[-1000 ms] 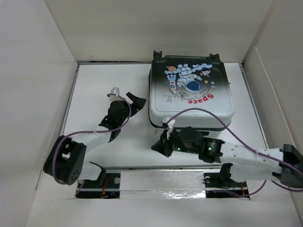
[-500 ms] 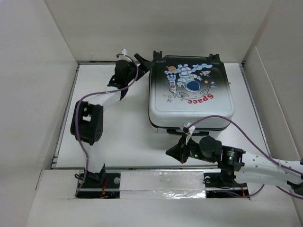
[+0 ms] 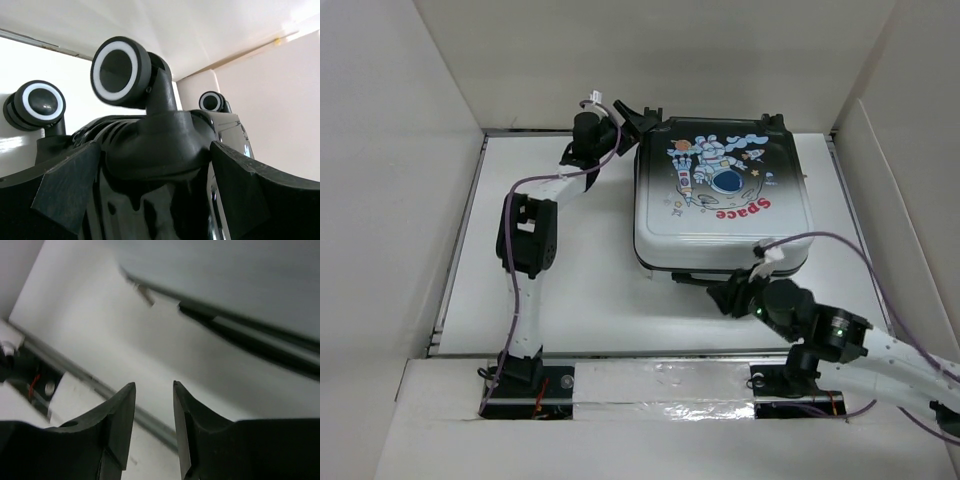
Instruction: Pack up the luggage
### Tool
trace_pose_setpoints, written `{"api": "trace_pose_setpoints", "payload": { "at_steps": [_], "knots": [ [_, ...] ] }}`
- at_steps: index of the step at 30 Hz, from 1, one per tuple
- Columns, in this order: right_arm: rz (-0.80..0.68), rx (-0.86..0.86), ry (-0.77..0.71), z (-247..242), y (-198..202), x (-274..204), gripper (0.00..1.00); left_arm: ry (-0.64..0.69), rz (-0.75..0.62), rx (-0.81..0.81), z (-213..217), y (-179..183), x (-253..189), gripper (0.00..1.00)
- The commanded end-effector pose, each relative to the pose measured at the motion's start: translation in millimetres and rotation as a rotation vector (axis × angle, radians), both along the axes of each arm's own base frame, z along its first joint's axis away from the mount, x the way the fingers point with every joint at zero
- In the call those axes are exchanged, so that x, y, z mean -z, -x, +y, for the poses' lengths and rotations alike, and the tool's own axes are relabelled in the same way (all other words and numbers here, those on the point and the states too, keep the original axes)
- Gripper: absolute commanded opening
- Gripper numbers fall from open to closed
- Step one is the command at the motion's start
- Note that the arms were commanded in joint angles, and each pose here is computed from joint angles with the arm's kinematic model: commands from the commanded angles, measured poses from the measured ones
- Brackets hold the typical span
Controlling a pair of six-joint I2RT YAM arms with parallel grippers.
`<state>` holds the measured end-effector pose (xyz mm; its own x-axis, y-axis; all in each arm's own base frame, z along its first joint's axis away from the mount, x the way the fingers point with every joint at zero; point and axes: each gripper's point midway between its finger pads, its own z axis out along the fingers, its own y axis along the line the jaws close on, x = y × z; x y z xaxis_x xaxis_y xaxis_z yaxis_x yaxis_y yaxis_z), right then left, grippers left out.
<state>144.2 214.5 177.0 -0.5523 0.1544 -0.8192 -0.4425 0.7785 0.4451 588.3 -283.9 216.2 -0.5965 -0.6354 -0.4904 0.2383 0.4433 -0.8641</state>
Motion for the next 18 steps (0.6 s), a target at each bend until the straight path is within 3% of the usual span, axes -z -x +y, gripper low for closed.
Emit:
{"api": "trace_pose_setpoints", "payload": {
  "at_steps": [1,2,3,4,5,6,7,8,10,11,14,18],
  "knots": [
    [-0.171,0.278,-0.041,-55,-45,-89,0.38,0.07,-0.098,-0.008,13,12,-40,0.89],
    [-0.212,0.327,-0.029,-67,-54,-109,0.25,0.066,-0.079,-0.035,26,18,-24,0.89],
    [-0.278,0.362,0.035,-81,-65,-126,0.2,0.076,-0.12,-0.08,39,23,-47,0.89],
    [-0.323,0.478,0.047,-104,-86,-156,0.17,0.075,-0.117,-0.104,48,28,-45,0.89],
    [-0.346,0.538,0.086,-119,-99,-168,0.08,0.069,-0.094,-0.139,60,39,-27,0.89],
    [-0.371,0.59,0.151,-136,-113,-177,0.03,0.086,-0.132,-0.204,79,47,-49,0.89],
    [-0.406,0.703,0.151,-171,-132,-201,0.01,0.096,-0.117,-0.231,85,55,-44,0.87],
    [-0.363,0.738,0.209,-184,-159,-189,0.0,0.087,-0.087,-0.27,99,68,-22,0.84],
    [-0.328,0.688,0.182,-200,-194,-183,0.0,0.093,-0.104,-0.325,112,85,-27,0.79],
    [-0.251,0.778,0.2,-243,-220,-165,0.0,0.063,-0.084,-0.319,111,97,-8,0.77],
    [-0.147,0.848,0.177,-286,-260,-135,0.01,0.0,-0.053,-0.285,99,124,17,0.73],
    [-0.004,0.851,0.163,-311,-310,-85,0.09,-0.01,-0.034,-0.22,78,163,48,0.66]
  ]
}}
